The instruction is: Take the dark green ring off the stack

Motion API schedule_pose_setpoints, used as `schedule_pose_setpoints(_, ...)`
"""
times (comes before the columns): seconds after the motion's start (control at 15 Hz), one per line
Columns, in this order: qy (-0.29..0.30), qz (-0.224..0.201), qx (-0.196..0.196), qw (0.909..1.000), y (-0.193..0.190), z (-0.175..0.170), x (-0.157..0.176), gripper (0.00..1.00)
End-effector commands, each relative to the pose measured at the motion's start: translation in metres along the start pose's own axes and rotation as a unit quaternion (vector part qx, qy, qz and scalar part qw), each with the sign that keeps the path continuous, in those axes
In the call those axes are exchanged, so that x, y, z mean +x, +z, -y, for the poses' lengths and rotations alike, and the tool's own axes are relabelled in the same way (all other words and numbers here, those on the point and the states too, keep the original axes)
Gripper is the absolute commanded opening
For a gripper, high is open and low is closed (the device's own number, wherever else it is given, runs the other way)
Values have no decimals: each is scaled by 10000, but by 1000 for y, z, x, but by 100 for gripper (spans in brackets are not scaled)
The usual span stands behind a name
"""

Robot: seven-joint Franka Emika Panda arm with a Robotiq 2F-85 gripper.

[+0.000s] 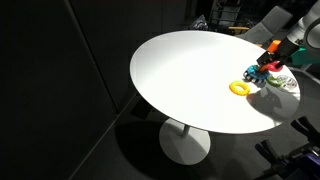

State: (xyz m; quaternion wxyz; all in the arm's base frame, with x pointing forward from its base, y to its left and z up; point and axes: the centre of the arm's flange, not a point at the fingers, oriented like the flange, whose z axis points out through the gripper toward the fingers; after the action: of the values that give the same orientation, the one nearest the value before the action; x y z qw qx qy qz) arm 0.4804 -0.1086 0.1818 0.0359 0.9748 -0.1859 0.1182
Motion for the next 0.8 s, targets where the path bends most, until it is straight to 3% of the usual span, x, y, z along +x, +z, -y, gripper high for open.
schedule_pose_setpoints(0.0, 48, -62, 35, 10000, 6, -1, 12, 100)
schedule_pose_setpoints(0.73, 38, -66, 22, 10000, 19, 3, 17, 100)
